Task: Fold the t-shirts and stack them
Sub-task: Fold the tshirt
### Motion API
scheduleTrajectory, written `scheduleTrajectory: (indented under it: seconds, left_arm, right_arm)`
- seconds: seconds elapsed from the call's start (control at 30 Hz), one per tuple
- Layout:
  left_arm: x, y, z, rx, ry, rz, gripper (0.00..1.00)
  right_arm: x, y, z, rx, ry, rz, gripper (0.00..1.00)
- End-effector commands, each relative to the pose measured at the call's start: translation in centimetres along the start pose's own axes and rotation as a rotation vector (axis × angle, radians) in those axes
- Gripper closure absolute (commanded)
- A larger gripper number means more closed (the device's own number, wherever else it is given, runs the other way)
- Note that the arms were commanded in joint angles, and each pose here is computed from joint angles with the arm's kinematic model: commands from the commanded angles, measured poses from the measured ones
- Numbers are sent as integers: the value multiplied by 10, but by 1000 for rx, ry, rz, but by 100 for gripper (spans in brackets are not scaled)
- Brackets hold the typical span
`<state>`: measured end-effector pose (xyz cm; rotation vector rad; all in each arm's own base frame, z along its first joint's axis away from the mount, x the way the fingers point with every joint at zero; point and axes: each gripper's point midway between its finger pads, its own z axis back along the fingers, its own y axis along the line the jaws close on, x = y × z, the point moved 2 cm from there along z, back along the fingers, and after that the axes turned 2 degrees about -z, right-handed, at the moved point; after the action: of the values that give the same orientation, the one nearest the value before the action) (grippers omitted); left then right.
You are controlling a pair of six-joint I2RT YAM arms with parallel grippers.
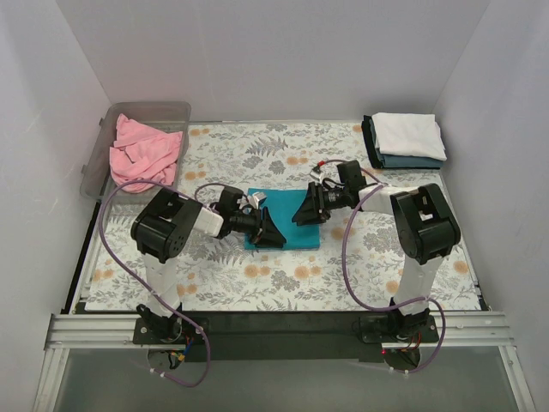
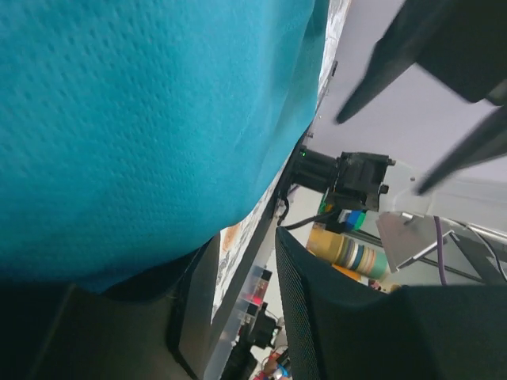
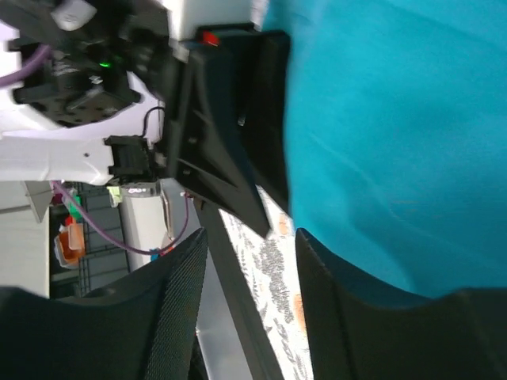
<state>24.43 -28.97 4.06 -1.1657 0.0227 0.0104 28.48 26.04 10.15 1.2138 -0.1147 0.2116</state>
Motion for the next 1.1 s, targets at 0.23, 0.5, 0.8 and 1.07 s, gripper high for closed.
scheduleTrajectory:
  seconds: [0.23,0.5,0.8,1.07]
  left_arm:
    - [13,-28,12,7,-67,-80,68]
    - [43,-63,71,-16,-223,-201,63]
    - [134,-48,80,-21,-353,-295,63]
    - [181,15,74,63,-413,-146,64]
  right_arm:
    - [-4,-30,-5,-64,-2,-71,57]
    - [14,38,10,9,5,123,59]
    - [-9,-5,-18,-4,111,38,58]
    - [1,-26,-26,-30,131,41,58]
